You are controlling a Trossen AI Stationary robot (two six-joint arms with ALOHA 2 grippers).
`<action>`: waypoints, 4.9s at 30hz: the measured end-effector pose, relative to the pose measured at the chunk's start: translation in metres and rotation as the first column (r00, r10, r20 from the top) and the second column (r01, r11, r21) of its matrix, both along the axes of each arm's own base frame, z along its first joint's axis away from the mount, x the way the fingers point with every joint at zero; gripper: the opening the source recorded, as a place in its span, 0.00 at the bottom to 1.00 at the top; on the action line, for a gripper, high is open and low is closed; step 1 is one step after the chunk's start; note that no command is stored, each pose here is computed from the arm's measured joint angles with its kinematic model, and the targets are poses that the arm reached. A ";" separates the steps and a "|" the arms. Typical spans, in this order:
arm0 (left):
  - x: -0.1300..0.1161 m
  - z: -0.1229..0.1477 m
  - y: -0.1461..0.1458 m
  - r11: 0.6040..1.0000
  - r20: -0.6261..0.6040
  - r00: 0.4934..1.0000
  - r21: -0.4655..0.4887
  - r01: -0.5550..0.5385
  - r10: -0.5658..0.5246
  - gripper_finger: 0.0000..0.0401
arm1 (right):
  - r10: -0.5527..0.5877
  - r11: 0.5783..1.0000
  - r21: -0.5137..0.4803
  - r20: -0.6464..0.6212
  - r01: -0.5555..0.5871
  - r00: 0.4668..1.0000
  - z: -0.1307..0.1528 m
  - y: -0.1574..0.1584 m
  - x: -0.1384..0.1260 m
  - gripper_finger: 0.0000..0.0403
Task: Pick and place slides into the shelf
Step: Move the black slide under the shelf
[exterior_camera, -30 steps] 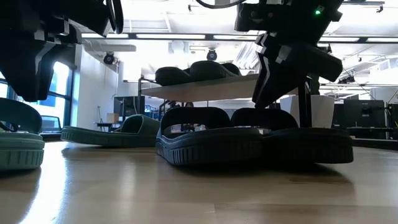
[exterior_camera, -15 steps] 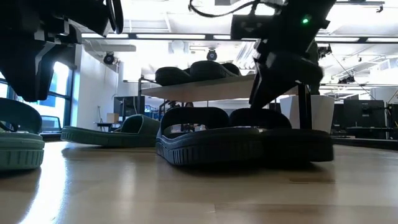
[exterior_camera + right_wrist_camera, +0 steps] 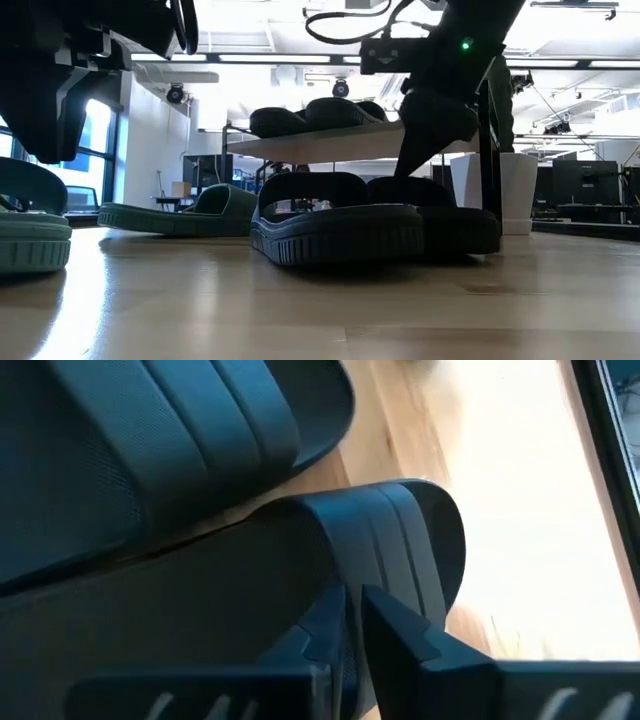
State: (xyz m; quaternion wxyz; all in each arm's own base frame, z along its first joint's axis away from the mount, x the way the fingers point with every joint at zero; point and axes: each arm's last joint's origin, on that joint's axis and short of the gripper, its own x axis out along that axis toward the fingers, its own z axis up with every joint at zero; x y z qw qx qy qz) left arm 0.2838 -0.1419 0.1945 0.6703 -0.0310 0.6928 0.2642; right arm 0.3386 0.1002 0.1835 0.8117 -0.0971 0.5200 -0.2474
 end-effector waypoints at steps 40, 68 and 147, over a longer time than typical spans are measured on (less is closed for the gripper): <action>0.000 0.000 0.000 1.000 0.006 1.000 0.010 0.002 -0.003 0.27 | -0.159 0.985 0.081 0.086 0.152 0.984 0.026 0.020 -0.003 0.04; 0.071 0.058 -0.025 0.879 0.504 0.727 0.166 0.448 -0.465 0.27 | 0.005 0.991 -0.135 0.201 0.023 0.980 0.104 0.081 -0.053 0.19; 0.125 -0.022 0.058 0.669 -0.081 0.771 0.446 0.594 -0.631 0.01 | 0.010 0.992 -0.121 0.269 0.023 0.963 0.101 0.039 -0.188 0.19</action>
